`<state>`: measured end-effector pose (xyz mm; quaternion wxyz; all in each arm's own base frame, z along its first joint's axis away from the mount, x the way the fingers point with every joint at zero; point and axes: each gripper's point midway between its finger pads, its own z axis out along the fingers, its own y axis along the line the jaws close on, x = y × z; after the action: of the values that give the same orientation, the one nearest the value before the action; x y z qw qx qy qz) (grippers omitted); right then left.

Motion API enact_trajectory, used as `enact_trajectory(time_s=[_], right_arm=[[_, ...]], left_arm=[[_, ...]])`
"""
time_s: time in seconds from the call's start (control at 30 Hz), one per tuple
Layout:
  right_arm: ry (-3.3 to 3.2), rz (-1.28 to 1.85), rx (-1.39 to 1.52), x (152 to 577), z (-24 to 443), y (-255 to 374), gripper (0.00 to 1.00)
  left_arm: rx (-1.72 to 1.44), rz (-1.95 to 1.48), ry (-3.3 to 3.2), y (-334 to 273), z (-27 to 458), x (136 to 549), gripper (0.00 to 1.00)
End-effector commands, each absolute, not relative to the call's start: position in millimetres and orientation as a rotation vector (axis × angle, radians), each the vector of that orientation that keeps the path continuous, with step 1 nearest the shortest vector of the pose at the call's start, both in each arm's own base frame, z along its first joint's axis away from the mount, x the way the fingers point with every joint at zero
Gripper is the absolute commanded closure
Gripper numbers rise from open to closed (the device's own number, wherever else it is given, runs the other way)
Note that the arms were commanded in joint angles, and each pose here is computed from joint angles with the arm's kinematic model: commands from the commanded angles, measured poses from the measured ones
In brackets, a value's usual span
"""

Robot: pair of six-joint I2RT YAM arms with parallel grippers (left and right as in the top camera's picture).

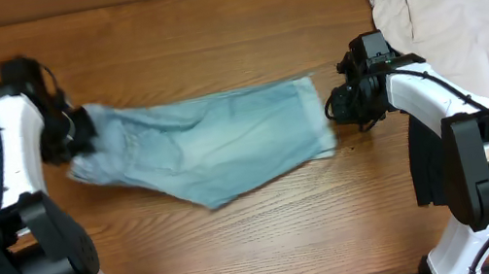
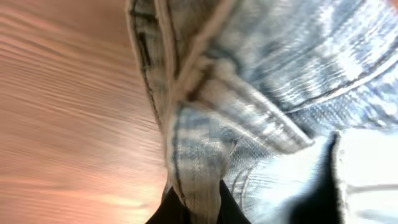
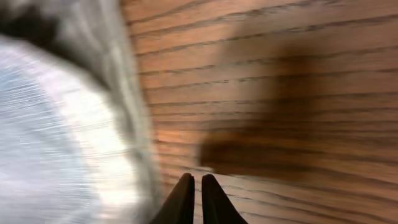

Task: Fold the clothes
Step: 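Fold the left half over onto the right half with the left gripper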

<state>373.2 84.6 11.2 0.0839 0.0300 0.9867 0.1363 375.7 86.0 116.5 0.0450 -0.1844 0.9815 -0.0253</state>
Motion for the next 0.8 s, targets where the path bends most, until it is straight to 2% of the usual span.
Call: enact_trajectory(time_s=[0.0,0.13,0.37,0.67,0.77], right_arm=[[2.951,0.486,0.074,369.7,10.0,100.5,0.92],[2.949,0.532,0.056,367.9,11.7,113.6,0.95],[2.916,0.667,0.036,371.1,26.4,128.2,0.96],[2.856,0.691,0.04,384.1,54.8,132.2,0.96],[2.857,0.694,0.048,384.3,56.1,132.4,0.96]], left_arm=[[-0.399,-0.005,2.883,78.5,173.8,403.1,0.96],[-0.248,-0.012,2.856,43.2,191.9,415.5,0.96],[-0.012,-0.055,2.897,-35.0,184.5,411.6,0.96],[0.16,-0.123,2.867,-126.2,185.6,402.5,0.96],[0.239,-0.133,2.871,-151.5,178.3,398.2,0.9]])
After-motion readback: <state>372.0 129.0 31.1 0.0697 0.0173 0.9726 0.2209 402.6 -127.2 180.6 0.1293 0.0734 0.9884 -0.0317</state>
